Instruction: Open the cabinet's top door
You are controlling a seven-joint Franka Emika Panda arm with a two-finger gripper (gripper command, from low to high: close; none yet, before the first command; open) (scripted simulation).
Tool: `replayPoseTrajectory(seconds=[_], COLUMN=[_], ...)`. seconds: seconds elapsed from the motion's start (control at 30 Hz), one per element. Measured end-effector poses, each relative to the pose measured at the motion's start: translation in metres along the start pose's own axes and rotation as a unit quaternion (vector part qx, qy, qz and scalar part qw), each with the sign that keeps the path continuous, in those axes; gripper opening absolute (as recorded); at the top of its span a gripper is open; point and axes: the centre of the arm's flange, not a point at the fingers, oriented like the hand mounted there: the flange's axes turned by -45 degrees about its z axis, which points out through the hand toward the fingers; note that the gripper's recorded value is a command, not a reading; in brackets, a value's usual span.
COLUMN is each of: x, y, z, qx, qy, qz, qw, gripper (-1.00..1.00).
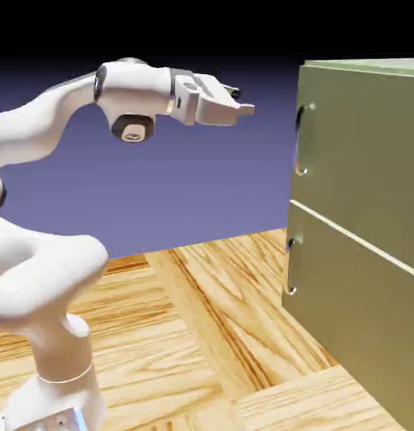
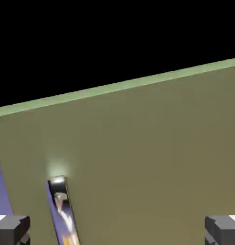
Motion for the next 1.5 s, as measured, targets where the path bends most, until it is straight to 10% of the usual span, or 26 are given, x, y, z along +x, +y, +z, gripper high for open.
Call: replayPoseTrajectory(seconds=[0.73, 0.77, 1.5], x=[-0.107, -0.106, -0.102], y=[-0.027, -0.028, 0.088], z=[0.166, 0.179, 0.011], qx=[0.040, 0.041, 0.251], qy=[0.050, 0.050, 0.029], qz=[-0.095, -0.094, -0.103], qw=[0.993, 0.993, 0.962], gripper=[0.00, -1.00, -1.00])
